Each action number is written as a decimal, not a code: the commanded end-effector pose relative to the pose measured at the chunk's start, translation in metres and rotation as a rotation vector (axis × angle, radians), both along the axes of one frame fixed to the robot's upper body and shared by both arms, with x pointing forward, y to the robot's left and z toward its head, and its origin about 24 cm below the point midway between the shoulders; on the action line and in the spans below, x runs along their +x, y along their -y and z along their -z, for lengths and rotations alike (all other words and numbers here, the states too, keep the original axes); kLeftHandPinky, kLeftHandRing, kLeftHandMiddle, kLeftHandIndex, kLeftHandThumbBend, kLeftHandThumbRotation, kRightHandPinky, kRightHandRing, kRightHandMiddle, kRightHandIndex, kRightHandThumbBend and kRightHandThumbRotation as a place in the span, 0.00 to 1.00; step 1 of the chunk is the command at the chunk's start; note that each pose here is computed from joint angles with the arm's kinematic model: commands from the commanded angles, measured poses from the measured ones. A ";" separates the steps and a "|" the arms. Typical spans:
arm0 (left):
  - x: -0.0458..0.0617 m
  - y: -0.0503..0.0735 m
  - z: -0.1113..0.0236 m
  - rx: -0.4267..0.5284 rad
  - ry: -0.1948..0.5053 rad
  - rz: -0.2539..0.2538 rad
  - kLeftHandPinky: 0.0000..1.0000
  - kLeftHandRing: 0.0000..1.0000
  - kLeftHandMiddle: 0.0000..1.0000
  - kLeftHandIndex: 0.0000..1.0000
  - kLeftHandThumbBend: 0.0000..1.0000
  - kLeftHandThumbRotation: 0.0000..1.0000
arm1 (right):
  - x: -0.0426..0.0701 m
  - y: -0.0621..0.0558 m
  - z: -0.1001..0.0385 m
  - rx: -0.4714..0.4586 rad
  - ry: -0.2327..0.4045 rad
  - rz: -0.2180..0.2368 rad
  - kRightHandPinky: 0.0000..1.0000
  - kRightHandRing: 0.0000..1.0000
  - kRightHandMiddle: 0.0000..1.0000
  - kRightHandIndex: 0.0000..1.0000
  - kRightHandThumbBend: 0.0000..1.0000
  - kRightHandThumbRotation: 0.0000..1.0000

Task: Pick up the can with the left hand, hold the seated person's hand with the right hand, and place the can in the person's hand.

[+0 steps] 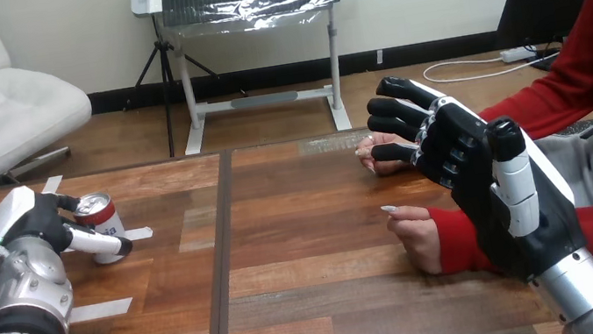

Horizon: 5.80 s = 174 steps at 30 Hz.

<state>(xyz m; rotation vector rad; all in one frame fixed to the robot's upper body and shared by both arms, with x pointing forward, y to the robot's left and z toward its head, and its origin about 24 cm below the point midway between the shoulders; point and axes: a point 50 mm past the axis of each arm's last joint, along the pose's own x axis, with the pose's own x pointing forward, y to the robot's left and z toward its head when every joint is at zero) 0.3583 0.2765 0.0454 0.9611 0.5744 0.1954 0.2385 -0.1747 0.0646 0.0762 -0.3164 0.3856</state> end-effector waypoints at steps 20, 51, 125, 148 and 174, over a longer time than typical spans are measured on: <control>0.012 0.010 -0.018 0.039 0.128 0.026 0.24 0.33 0.42 0.46 0.78 0.00 | 0.007 -0.001 -0.019 0.006 0.092 0.009 0.79 0.87 0.86 0.87 0.88 1.00; 0.017 0.010 -0.029 0.094 0.203 0.020 0.14 0.22 0.32 0.34 0.77 0.06 | 0.011 -0.003 -0.017 0.001 0.081 0.009 0.78 0.87 0.85 0.87 0.85 1.00; 0.022 0.020 -0.031 0.105 0.093 0.143 0.80 0.90 0.91 0.90 0.98 0.46 | 0.009 -0.003 -0.018 0.007 0.072 -0.005 0.79 0.87 0.86 0.87 0.86 1.00; 0.022 0.020 -0.030 0.108 0.049 0.179 0.87 0.93 0.94 0.91 0.99 0.47 | 0.005 -0.002 -0.020 -0.010 0.083 -0.009 0.80 0.87 0.86 0.88 0.88 1.00; 0.023 0.028 -0.027 0.103 0.040 0.190 0.86 0.91 0.92 0.90 0.98 0.43 | 0.003 -0.003 -0.021 -0.007 0.094 -0.016 0.79 0.87 0.86 0.88 0.88 1.00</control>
